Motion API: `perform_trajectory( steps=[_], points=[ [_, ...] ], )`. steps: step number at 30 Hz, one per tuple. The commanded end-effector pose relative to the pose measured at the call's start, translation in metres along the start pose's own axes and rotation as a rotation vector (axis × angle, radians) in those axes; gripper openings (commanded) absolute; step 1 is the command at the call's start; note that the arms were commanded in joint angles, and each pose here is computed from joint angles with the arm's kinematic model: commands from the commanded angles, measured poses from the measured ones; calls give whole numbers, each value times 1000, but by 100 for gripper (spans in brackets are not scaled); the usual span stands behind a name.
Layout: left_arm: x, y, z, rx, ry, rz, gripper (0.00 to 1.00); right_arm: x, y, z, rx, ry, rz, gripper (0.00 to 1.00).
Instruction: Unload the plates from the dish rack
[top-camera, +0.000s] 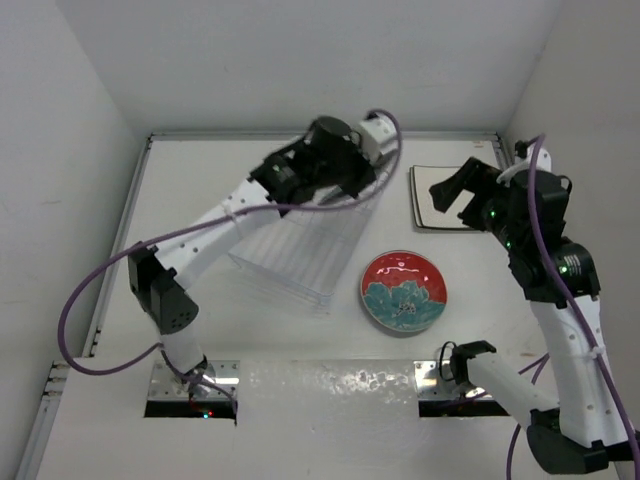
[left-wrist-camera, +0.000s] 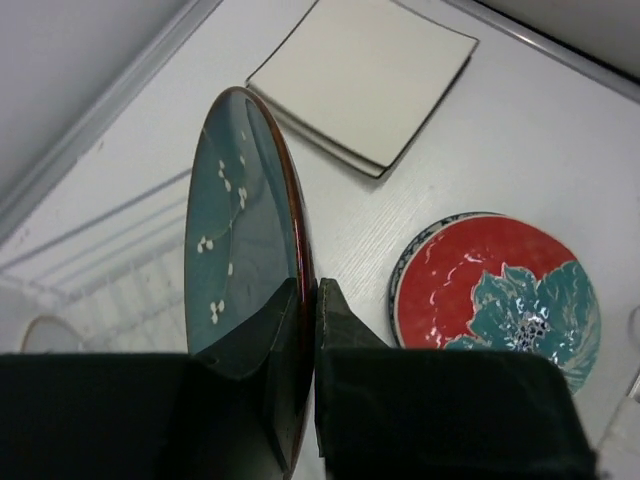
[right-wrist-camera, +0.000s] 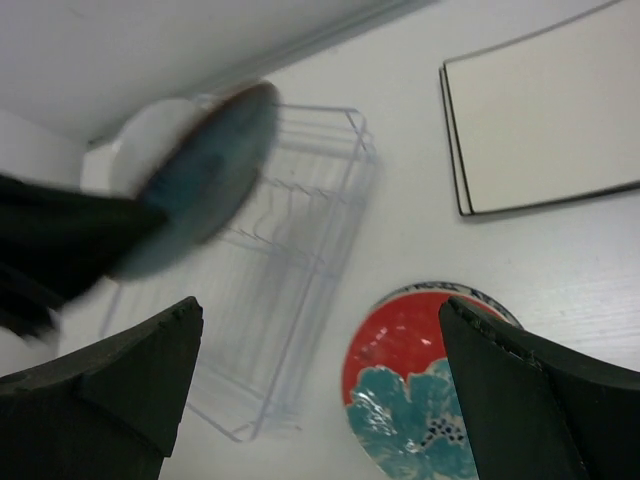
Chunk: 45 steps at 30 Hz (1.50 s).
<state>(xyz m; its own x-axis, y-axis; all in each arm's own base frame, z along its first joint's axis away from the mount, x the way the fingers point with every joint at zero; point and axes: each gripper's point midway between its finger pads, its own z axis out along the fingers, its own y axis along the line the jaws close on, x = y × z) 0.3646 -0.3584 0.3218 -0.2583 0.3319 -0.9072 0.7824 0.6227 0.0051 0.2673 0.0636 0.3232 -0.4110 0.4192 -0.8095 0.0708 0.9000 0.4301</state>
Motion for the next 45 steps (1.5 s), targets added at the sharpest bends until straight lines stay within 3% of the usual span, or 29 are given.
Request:
perform_trajectory(
  steps=[1, 2, 3, 6, 9, 10, 11, 14, 19, 26, 32, 33, 34, 35, 36, 39, 41, 44, 45],
  points=[
    [-105, -11, -54, -267, -379, 233, 0, -32, 20, -5, -26, -35, 67, 99],
    [-81, -37, -43, -268, -341, 290, 0, -36, 25, -7, -33, -29, 73, 99],
    [-75, -40, -45, -327, -335, 390, 0, -50, 33, -9, -46, -41, 79, 99],
    [-57, -62, -60, -455, -376, 507, 0, -56, 39, -15, -49, -21, 93, 99],
    [-39, -79, -69, -501, -381, 579, 0, -45, 39, -9, -55, 28, 81, 99],
    [-46, -90, -82, -528, -439, 564, 0, -38, 38, -5, -57, 55, 68, 99],
    [-24, -96, -77, -528, -415, 624, 0, -31, 41, -3, -80, 87, 59, 99],
    [-7, -113, -91, -575, -453, 772, 0, 2, 46, 13, -146, 229, 21, 97],
    [4, -133, -97, -545, -474, 805, 0, 48, 22, 28, -106, 346, -35, 94],
    [17, -153, -101, -521, -494, 882, 0, 90, 37, 36, -286, 425, 18, 88],
    [31, -162, -95, -493, -477, 916, 0, 85, 44, 45, -334, 350, 80, 39],
    [33, -163, -93, -486, -470, 918, 0, 85, 44, 46, -330, 347, 94, 19],
    [34, -164, -92, -477, -467, 904, 0, 88, 41, 48, -317, 347, 106, 7],
    [35, -164, -90, -472, -452, 908, 0, 86, 35, 50, -288, 335, 135, 0],
    [36, -164, -89, -471, -445, 908, 0, 82, 29, 51, -264, 306, 142, 0],
    [45, -165, -81, -450, -388, 924, 50, 75, 12, 54, -224, 247, 188, 0],
    [56, -169, -74, -401, -319, 947, 74, 65, -11, 58, -173, 192, 222, 0],
    [72, -173, -67, -313, -206, 967, 100, 52, -42, 57, -113, 128, 244, 0],
    [77, -174, -66, -288, -169, 967, 100, 51, -50, 56, -93, 122, 242, 0]
  ],
)
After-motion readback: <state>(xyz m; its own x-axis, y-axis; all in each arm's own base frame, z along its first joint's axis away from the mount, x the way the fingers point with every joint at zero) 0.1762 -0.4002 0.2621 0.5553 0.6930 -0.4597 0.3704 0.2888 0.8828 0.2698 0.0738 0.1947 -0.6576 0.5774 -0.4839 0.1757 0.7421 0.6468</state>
